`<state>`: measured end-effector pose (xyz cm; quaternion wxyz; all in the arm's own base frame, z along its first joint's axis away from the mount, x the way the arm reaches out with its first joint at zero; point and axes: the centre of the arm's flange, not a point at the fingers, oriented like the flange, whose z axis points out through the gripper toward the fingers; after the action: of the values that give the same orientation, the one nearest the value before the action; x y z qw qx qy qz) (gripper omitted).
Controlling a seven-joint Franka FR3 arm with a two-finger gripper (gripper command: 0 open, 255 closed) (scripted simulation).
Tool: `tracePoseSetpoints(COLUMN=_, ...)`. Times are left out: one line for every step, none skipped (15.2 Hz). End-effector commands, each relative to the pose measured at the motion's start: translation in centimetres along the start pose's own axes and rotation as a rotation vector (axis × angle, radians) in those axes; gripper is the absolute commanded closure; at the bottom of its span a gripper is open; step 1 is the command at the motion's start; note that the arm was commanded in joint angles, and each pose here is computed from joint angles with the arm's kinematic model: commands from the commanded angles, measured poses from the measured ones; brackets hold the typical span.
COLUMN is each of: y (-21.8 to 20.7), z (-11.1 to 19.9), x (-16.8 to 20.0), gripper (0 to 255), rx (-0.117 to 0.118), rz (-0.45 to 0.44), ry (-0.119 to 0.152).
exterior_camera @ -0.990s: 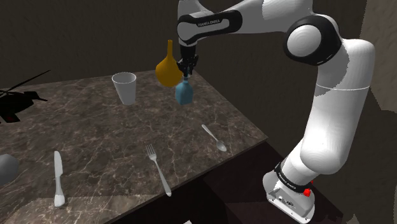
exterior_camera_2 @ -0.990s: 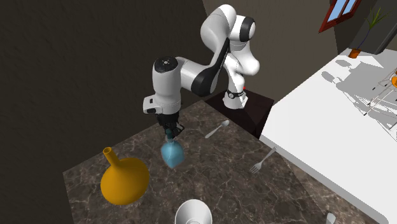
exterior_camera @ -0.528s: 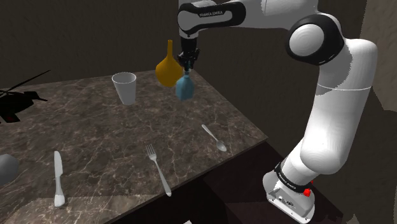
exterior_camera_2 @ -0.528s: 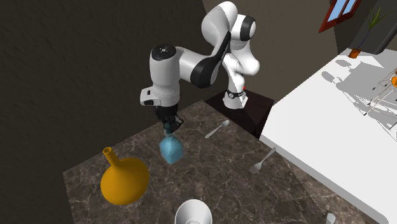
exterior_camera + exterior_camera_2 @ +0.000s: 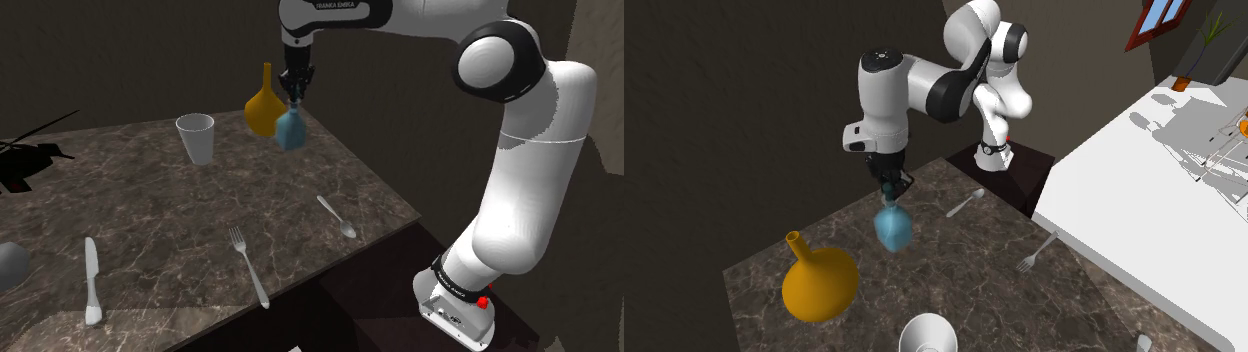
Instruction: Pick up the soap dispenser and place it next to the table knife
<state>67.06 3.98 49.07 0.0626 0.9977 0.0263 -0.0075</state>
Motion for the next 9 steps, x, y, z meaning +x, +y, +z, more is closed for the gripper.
tracePoseSetpoints(y=-1.8, z=-0.5, x=-0.9, gripper=255, rx=0.0, rz=0.0, ry=0.0)
tracePoseSetpoints(y=-3.0, z=-0.7, x=-1.4, gripper=255, rx=0.0, rz=0.0, ry=0.0)
tracePoseSetpoints(y=-4.2, z=-0.8, x=-1.9, gripper=255, rx=0.0, rz=0.0, ry=0.0)
tracePoseSetpoints(y=-5.4, z=-1.0, x=-2.5, gripper=255, rx=0.0, rz=0.0, ry=0.0)
tracePoseSetpoints(y=-6.6, z=-1.1, x=-3.0, gripper=255, rx=0.0, rz=0.0, ry=0.0)
tracePoseSetpoints(y=-7.8, z=-1.2, x=-3.6, gripper=255, rx=0.0, rz=0.0, ry=0.0)
tracePoseSetpoints(y=-9.0, z=-1.4, x=-4.1, gripper=255, rx=0.0, rz=0.0, ry=0.0)
tracePoseSetpoints(y=-10.2, z=-1.5, x=-4.6, gripper=255, rx=0.0, rz=0.0, ry=0.0)
tracePoseSetpoints(y=-11.4, z=-1.7, x=-5.2, gripper=255, rx=0.0, rz=0.0, ry=0.0)
